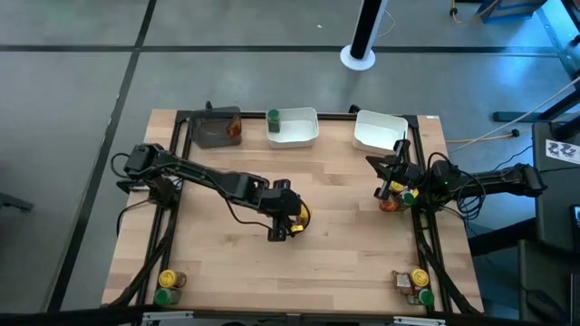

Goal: Sort spices by type
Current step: Put the center brown seasoning bag into the black bin

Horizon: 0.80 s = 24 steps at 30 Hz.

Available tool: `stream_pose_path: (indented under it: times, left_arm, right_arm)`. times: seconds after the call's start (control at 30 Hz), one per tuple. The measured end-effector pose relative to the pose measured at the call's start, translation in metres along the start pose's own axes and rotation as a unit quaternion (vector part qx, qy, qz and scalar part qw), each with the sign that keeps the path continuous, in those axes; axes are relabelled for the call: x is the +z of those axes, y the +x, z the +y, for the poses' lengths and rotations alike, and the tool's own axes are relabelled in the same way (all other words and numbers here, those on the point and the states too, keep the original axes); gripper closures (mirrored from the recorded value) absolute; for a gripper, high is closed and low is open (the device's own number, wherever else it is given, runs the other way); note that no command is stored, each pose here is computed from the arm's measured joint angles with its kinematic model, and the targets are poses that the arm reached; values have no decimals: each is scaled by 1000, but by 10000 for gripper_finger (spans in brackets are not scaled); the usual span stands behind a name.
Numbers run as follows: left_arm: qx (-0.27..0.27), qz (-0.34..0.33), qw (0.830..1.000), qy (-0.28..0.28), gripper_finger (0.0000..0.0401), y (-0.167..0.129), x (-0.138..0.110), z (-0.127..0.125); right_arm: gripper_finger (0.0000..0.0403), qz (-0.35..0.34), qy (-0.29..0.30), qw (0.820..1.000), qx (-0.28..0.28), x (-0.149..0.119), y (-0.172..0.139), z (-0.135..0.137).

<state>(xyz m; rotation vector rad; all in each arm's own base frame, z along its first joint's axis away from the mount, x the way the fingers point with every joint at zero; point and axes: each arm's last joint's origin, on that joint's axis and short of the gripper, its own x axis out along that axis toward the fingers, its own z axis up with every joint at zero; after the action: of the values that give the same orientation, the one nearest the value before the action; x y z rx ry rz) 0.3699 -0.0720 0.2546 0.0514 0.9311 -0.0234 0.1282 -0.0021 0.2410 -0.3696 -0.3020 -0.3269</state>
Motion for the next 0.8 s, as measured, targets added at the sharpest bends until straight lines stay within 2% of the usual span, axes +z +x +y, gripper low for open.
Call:
stream_pose_path:
  times: [0.4,0.5,0.67,0.8]
  left_arm:
    - [-5,5,1000,-20,248,0,-1,0]
    - [-4,14,999,-42,248,7,-3,-1]
    - [-3,40,999,-33,248,25,-8,-3]
    - [-10,43,998,-34,248,26,-9,-3]
  right_arm:
    - [388,0,0,1000,0,0,0,0]
    - [388,0,0,1000,0,0,0,0]
    - [388,0,0,1000,0,0,0,0]
    - [388,0,0,1000,0,0,0,0]
